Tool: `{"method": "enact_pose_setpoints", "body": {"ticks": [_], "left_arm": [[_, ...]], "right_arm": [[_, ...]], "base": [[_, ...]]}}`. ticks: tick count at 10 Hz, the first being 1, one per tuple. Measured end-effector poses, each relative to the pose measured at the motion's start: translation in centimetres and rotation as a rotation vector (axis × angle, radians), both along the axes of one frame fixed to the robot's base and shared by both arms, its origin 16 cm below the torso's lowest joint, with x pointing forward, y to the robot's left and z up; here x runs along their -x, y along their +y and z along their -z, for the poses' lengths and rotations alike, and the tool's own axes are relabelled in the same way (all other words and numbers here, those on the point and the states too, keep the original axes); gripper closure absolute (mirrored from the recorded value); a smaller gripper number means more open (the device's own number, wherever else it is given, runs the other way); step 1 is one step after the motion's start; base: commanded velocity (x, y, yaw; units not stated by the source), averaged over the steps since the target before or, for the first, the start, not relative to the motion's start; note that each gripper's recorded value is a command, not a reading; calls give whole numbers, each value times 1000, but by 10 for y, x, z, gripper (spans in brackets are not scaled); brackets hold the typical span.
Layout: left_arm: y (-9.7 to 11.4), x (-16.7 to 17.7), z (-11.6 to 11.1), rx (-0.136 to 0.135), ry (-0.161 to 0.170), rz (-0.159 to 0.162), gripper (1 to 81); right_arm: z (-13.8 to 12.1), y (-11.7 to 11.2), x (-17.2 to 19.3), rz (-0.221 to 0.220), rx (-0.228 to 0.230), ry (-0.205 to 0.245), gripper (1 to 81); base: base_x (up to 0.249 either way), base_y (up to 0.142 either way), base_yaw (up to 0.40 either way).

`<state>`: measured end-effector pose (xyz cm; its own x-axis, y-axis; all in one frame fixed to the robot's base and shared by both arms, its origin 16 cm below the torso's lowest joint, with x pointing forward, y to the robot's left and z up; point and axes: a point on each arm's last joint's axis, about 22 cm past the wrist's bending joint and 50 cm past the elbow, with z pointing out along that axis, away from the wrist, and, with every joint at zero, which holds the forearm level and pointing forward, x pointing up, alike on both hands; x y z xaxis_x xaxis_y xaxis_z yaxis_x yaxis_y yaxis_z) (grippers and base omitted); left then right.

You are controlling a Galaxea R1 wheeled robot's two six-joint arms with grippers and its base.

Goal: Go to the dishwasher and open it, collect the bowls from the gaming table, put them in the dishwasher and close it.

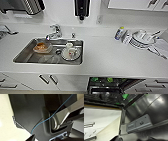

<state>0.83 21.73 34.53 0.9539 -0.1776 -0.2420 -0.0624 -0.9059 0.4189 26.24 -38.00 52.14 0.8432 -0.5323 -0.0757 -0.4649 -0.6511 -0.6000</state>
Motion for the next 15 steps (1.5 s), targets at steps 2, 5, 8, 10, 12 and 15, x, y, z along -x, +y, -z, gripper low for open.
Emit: {"method": "enact_pose_setpoints", "body": {"ticks": [2, 5, 8, 10, 12, 15], "left_arm": [[-4, -1, 0, 3, -2, 0, 10], [-4, -2, 1, 3, -2, 0, 10], [-3, -5, 2, -1, -6, 1, 10], [-2, -5, 3, -7, -6, 4, 10], [-4, -4, 2, -5, -5, 3, 10], [-4, -4, 2, -5, -5, 3, 10]], "right_arm": [[7, -16, 67, -3, 40, 109, 10], [20, -72, 156, -8, 161, 236, 10], [46, -98, 202, -9, 235, 262, 10], [66, -94, 228, -15, 264, 272, 10], [88, -44, 261, -32, 230, 290, 10], [101, 20, 313, -62, 191, 332, 10]], "base": [[0, 0, 0], [0, 0, 0], [0, 0, 0], [0, 0, 0], [0, 0, 0], [0, 0, 0]]}}
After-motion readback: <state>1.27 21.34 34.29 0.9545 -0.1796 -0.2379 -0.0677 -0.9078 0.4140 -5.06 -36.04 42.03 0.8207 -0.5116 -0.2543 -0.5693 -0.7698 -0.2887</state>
